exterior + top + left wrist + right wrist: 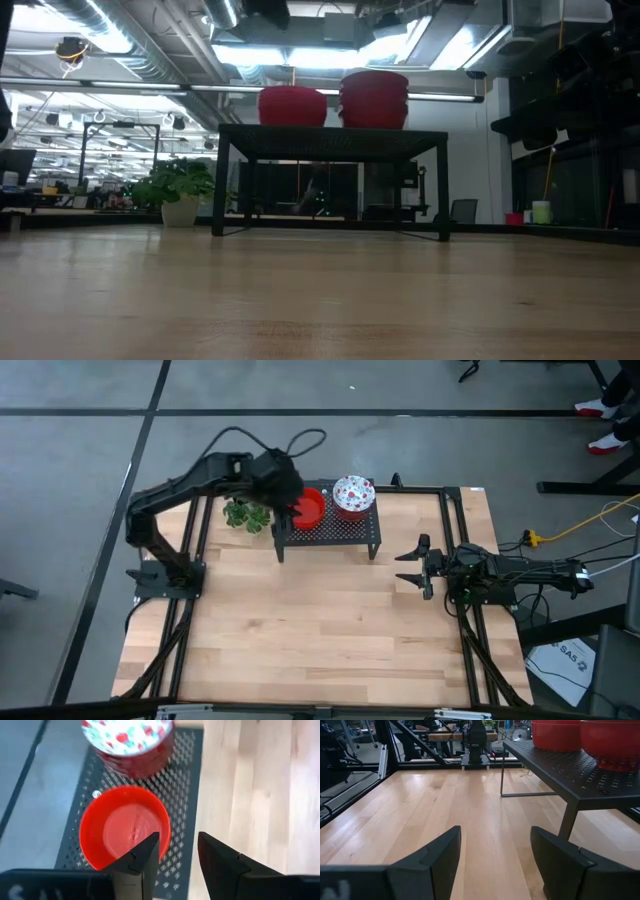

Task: Pick & Place Mini bowls
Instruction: Return to Home Position

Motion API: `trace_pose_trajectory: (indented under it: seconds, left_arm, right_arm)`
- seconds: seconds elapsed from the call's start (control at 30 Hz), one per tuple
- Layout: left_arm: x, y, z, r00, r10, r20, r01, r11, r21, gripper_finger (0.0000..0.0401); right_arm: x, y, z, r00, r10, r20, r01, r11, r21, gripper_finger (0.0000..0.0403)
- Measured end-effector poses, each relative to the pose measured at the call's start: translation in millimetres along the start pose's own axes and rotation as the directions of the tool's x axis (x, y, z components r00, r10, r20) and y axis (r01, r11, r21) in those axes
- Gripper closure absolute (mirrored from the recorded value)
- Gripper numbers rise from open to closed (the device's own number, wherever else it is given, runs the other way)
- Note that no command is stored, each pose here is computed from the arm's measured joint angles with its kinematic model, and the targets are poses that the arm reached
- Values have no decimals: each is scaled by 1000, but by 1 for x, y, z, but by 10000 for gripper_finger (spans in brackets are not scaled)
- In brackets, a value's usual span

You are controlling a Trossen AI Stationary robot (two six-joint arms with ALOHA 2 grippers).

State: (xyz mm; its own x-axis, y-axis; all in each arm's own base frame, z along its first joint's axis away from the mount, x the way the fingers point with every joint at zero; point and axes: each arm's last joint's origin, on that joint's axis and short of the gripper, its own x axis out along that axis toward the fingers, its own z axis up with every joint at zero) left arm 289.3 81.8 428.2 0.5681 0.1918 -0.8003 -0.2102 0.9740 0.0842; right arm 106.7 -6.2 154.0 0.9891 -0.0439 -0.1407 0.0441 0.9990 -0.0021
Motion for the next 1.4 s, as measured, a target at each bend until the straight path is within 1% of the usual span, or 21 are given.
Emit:
trace_pose_trajectory:
  seconds: [0.07,0.1,0.17,0.23,0.3,0.37,0.43,0.5,0.53,0.6,0.7,0.83,0.9,1.0,1.1,1.27,1.33,1.4]
  left_arm:
    - [-9,-5,0,998,0,56,2,999,-44,271]
    - [-12,-10,-2,997,-5,81,9,999,-40,270]
    - [-15,-26,-5,987,-39,156,40,999,0,270]
    - [-10,-47,-13,969,-65,237,61,998,23,270]
    - [2,-66,-30,957,-47,287,50,999,-3,269]
    - [15,-76,-53,941,0,340,26,997,-73,269]
    - [28,-83,-81,919,50,391,22,984,-177,269]
    - [38,-89,-109,891,76,448,60,958,-281,271]
    - [43,-90,-123,878,79,473,86,945,-317,272]
    - [50,-93,-147,841,71,536,155,918,-366,273]
    - [58,-93,-181,796,50,603,247,884,-398,272]
    - [66,-87,-216,763,55,644,296,856,-424,269]
    - [67,-83,-230,753,73,654,320,828,-460,269]
    - [71,-78,-247,745,72,663,345,810,-475,271]
    - [72,-75,-261,725,74,684,370,797,-477,273]
    - [81,-72,-282,714,81,696,400,768,-500,271]
    - [83,-71,-288,705,83,704,407,765,-498,270]
    - [84,-70,-291,696,92,712,395,780,-486,270]
  right_arm:
    - [0,0,0,1000,0,0,0,1000,0,166]
    - [0,0,0,1000,0,0,0,1000,0,166]
    - [0,0,0,1000,0,0,0,1000,0,166]
    - [0,0,0,1000,0,1,0,1000,0,166]
    - [0,0,0,1000,0,0,0,1000,0,166]
    - [0,0,0,1000,1,0,-1,1000,0,166]
    - [0,0,0,1000,0,1,0,1000,0,166]
    - [0,0,0,1000,0,1,0,1000,0,166]
    - [0,0,0,1000,0,0,0,1000,0,166]
    - [0,0,0,1000,0,1,0,1000,0,166]
    - [0,0,0,1000,0,0,0,1000,0,166]
    - [0,0,0,1000,0,0,0,1000,0,166]
    - [0,0,0,1000,0,0,0,1000,0,166]
    - [0,0,0,1000,0,0,0,1000,0,166]
    - [0,0,0,1000,0,0,0,1000,0,166]
    - [0,0,0,1000,0,0,0,1000,0,166]
    - [0,0,0,1000,0,0,0,1000,0,166]
    - [0,0,0,1000,0,0,0,1000,0,166]
